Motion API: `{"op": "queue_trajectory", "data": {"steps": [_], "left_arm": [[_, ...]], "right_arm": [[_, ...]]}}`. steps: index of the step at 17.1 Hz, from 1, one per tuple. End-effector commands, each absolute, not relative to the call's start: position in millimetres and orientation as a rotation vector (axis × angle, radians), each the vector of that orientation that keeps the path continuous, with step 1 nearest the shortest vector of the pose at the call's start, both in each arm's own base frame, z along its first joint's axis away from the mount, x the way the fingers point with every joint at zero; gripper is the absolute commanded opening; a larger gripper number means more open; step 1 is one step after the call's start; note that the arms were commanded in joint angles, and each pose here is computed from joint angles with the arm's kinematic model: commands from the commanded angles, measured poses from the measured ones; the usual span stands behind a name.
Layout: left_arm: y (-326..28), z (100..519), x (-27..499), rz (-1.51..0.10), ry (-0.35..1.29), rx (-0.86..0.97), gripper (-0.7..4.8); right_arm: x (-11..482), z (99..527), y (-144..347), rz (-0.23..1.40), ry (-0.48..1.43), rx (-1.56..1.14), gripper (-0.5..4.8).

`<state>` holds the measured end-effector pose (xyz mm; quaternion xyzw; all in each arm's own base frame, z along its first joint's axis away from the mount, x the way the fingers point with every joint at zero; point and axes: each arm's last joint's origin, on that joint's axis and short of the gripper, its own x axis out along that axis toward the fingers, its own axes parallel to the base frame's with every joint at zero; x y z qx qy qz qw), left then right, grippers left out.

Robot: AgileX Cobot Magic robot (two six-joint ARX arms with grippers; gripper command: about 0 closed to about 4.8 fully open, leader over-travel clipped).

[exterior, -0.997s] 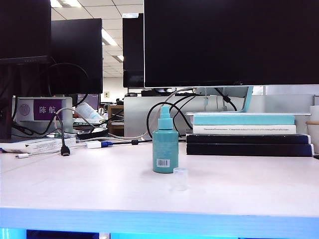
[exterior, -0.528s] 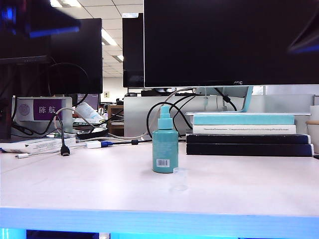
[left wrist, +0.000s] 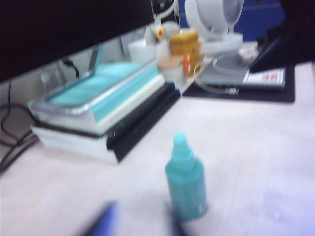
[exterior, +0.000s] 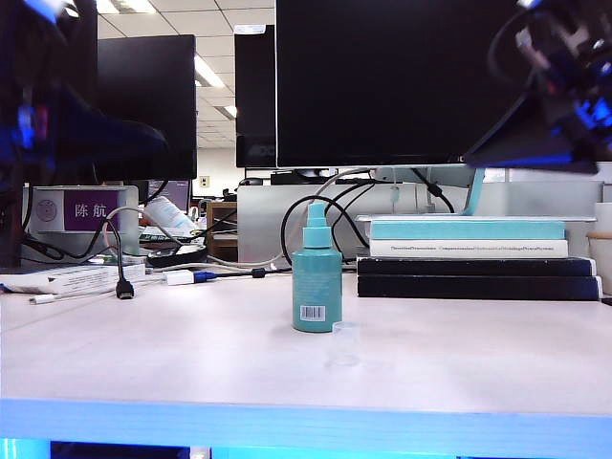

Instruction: Pick up the sprayer with the left hand, pick up its lid with the right hand then put the lid on the sprayer.

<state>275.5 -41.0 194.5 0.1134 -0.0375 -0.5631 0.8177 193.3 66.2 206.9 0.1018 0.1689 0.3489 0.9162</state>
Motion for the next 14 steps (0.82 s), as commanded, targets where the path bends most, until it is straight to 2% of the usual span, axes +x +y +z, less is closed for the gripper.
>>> {"op": "queue_trajectory", "data": {"steps": [1,2,3,4,6,8,10,11,13,14], "left_arm": [[-44,189,287,-1.217,-0.077,0.246,2.01],[-46,187,293,-1.224,-0.072,0.241,2.22],[-53,185,321,-1.309,-0.074,0.21,2.25],[-55,184,327,-1.339,-0.062,0.184,2.25],[-59,175,342,-1.395,-0.024,0.138,2.25],[-64,164,355,-1.443,-0.011,0.115,2.34],[-70,153,360,-1.454,-0.025,0.142,3.35],[-74,148,360,-1.437,-0.005,0.142,3.54],[-81,142,361,-1.423,0.002,0.16,4.18],[-89,141,359,-1.425,0.006,0.167,4.33]], "right_arm": [[201,204,69,0.742,0.328,0.205,0.01],[203,201,71,0.749,0.336,0.205,0.3],[211,188,85,0.805,0.413,0.21,1.51],[214,185,91,0.834,0.432,0.209,1.76],[221,182,108,0.887,0.477,0.201,2.71],[227,180,126,0.938,0.527,0.182,2.75],[227,176,133,0.951,0.553,0.131,2.91],[226,173,132,0.935,0.581,0.114,3.14],[223,168,131,0.935,0.638,0.093,3.2],[222,166,130,0.936,0.655,0.078,3.2]]}}
